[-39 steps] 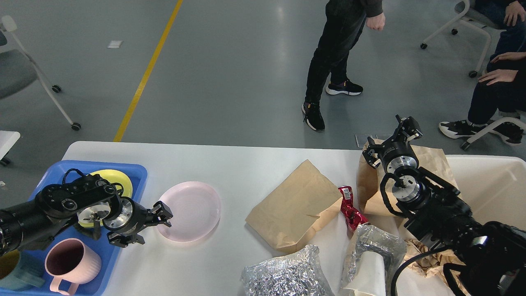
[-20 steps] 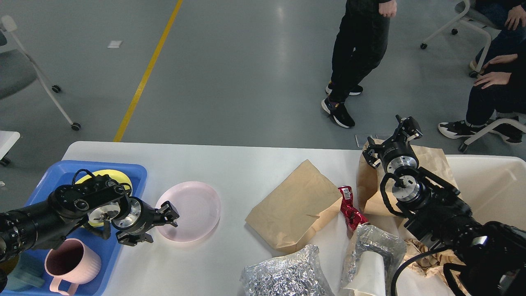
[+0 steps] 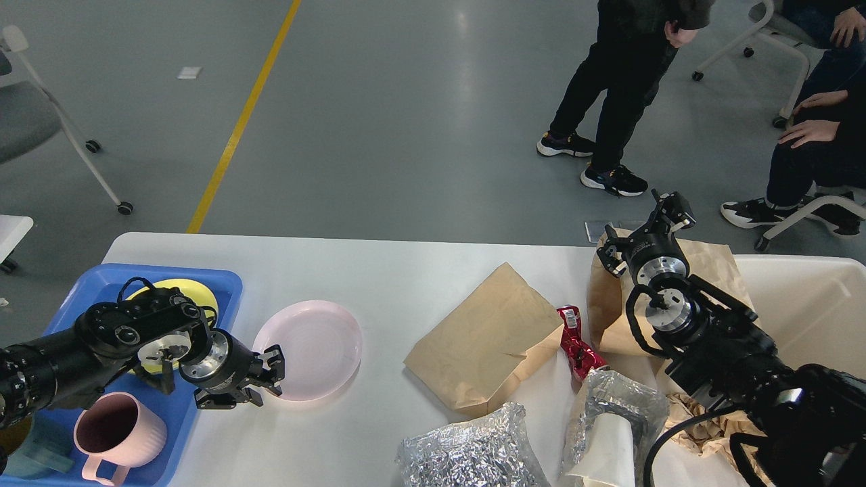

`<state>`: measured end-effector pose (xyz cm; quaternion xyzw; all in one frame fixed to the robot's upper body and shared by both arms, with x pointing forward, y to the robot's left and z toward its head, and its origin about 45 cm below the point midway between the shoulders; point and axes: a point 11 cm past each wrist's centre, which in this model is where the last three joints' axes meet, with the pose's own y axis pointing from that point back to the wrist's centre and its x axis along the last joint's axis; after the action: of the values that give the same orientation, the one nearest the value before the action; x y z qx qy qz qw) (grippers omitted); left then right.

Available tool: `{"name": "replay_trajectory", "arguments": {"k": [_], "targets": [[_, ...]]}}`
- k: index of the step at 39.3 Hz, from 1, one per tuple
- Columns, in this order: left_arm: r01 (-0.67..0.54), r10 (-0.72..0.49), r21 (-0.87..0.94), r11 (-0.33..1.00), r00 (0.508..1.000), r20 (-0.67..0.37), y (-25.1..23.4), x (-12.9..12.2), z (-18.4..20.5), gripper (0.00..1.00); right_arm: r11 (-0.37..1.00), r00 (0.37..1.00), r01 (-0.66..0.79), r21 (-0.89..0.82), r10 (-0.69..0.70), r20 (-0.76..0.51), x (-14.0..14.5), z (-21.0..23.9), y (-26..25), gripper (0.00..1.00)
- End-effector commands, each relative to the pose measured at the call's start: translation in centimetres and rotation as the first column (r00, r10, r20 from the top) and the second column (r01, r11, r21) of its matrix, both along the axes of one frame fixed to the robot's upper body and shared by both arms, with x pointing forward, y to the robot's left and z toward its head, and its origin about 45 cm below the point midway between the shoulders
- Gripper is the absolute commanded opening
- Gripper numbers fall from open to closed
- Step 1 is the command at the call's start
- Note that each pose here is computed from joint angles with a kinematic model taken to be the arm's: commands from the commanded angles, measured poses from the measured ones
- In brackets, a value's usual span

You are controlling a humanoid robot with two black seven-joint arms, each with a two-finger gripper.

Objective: Tidy desktop
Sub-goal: 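Grasp the pink plate rim with the left gripper and lift it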

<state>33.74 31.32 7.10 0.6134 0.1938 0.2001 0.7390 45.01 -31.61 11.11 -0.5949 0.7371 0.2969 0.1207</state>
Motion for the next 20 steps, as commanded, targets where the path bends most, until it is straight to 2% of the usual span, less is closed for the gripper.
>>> {"name": "replay_trajectory", "arguments": {"k": [1,14,20], "targets": [[0.0,0.0,0.002,1.0,1.0,-0.002,0.09,-0.02,0.04,0.2,1.0,1.0,-0.001,0.0,0.001,0.0,0.0,0.0,0.01,1.0],[0.033,-0.034,-0.024,0.999,0.999,-0.037,-0.19,-0.29,0.3,0.01,1.0,1.0,0.0,0.0,0.0,-0.001,0.0,-0.01,0.0,1.0],[0.037,-0.038,-0.012,0.999,0.998,-0.049,-0.05,-0.42,0.28,0.0,1.0,1.0,0.0,0.0,0.0,-0.001,0.0,-0.01,0.0,1.0]]}}
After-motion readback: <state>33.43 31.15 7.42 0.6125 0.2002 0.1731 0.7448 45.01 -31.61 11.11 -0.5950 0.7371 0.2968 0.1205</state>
